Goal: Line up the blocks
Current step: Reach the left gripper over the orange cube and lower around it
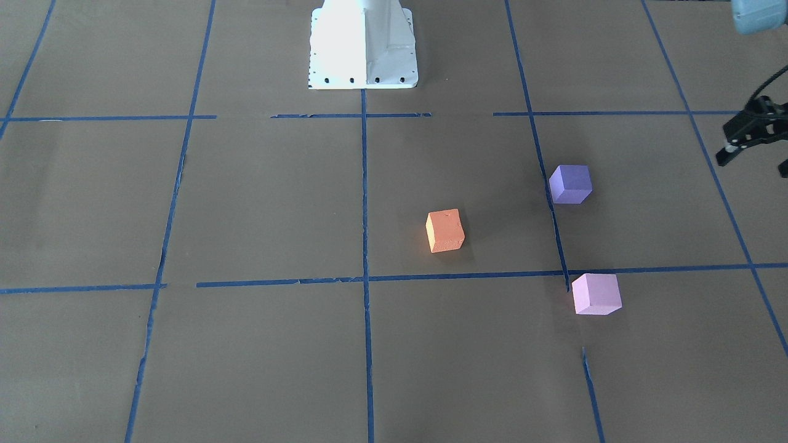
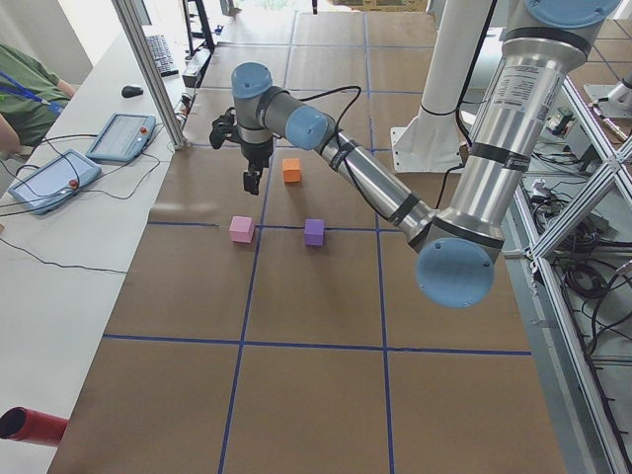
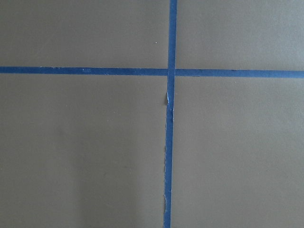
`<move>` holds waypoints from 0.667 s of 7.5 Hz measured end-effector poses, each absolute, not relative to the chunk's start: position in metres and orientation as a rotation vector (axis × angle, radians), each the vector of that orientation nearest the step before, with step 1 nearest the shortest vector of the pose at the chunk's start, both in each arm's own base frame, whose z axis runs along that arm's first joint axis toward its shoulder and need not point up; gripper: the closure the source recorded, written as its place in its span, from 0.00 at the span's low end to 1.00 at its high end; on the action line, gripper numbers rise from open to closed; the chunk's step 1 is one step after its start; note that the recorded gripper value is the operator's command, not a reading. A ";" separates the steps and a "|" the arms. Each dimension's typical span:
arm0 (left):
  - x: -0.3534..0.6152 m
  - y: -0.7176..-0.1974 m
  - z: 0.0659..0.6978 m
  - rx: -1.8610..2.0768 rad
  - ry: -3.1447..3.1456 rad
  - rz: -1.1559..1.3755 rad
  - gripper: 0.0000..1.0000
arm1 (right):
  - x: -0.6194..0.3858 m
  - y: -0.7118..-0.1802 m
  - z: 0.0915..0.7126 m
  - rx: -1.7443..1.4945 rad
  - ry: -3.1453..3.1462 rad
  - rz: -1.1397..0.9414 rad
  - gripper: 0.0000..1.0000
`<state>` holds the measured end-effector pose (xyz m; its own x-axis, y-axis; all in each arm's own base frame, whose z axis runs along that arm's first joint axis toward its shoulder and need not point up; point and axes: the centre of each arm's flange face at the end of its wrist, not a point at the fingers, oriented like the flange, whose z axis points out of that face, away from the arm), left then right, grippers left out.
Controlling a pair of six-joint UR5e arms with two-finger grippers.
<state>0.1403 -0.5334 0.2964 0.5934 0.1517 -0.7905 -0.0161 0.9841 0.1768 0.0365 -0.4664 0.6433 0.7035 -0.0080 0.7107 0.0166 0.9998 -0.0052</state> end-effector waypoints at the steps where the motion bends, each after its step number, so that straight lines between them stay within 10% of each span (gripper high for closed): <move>1: 0.182 -0.525 0.270 0.121 0.952 0.081 0.00 | 0.037 -0.466 0.643 -0.011 -0.790 -0.014 0.00; 5: 0.350 -0.488 0.202 0.029 0.908 -0.008 0.00 | 0.037 -0.466 0.643 -0.011 -0.790 -0.013 0.00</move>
